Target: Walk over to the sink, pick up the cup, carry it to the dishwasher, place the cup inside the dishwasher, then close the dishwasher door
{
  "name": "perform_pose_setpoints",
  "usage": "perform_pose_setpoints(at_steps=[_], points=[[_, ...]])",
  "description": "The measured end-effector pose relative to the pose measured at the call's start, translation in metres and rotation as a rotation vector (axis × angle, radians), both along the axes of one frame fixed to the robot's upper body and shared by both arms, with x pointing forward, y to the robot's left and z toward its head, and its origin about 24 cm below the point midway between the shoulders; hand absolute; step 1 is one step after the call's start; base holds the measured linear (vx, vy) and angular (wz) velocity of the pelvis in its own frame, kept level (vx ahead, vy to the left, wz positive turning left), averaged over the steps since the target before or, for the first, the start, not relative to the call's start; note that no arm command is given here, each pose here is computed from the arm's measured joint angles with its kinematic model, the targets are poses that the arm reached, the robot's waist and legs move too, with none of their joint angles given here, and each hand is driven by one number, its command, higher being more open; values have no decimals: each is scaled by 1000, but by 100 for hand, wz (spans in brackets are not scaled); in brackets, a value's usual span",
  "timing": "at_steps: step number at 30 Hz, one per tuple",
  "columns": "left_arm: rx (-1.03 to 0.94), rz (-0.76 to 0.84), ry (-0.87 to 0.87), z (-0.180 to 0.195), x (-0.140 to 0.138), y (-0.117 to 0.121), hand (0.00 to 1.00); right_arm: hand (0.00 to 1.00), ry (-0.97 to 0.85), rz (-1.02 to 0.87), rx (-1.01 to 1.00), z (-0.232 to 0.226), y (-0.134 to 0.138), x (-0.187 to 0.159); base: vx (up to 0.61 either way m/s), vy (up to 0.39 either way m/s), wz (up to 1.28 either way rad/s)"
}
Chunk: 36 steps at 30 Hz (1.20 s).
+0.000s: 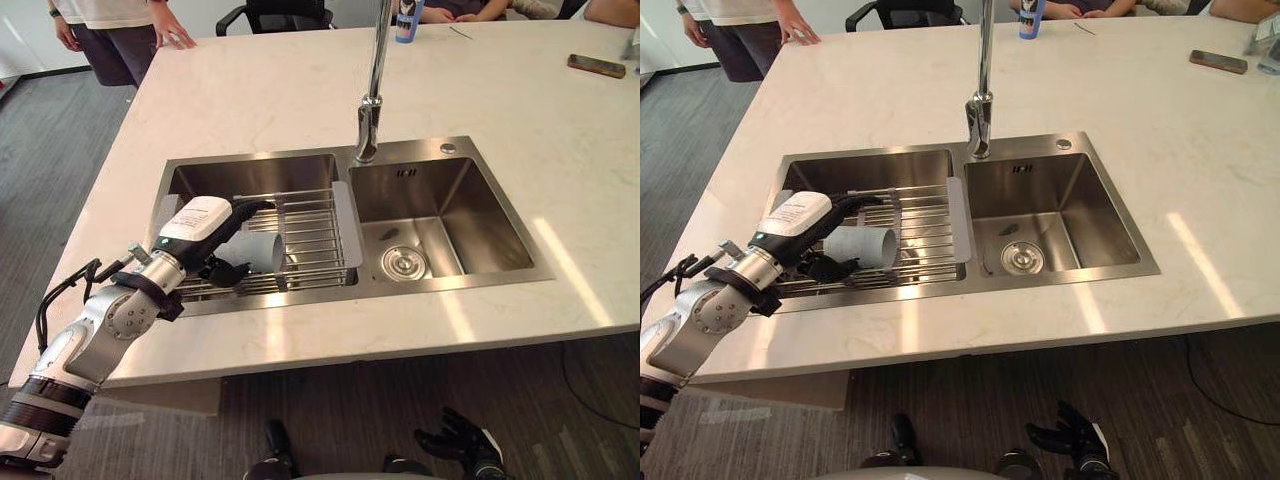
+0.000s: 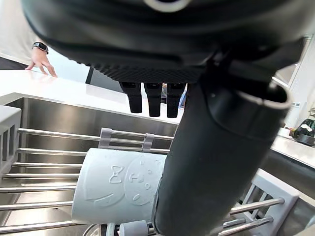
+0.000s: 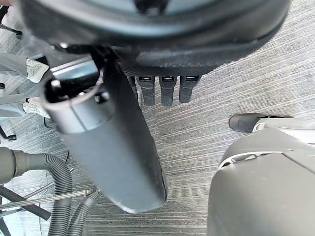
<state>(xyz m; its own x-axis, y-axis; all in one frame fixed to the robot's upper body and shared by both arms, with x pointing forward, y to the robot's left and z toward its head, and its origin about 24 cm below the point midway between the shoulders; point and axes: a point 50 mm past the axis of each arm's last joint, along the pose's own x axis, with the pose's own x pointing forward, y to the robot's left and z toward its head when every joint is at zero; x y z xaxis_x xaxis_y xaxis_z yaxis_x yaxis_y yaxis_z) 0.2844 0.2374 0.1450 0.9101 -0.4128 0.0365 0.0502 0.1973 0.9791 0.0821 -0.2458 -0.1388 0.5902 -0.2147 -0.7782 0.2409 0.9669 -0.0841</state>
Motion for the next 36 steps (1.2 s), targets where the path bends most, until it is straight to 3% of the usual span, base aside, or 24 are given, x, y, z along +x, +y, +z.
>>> perform_pose_setpoints(at_steps=[11, 21, 28, 36], points=[[147, -9, 54, 5, 20, -3, 90, 90, -19, 34, 9, 2, 5, 10, -2, 10, -7], [177, 73, 134, 8, 39, 9, 90, 90, -43, 68, 29, 4, 9, 25, 11, -1, -3], [63, 200, 153, 16, 54, 26, 90, 90, -58, 74, 34, 6, 12, 34, 7, -1, 1], [-213, 251, 49, 11, 56, 22, 90, 90, -52, 60, 61, 3, 22, 31, 41, -6, 7]])
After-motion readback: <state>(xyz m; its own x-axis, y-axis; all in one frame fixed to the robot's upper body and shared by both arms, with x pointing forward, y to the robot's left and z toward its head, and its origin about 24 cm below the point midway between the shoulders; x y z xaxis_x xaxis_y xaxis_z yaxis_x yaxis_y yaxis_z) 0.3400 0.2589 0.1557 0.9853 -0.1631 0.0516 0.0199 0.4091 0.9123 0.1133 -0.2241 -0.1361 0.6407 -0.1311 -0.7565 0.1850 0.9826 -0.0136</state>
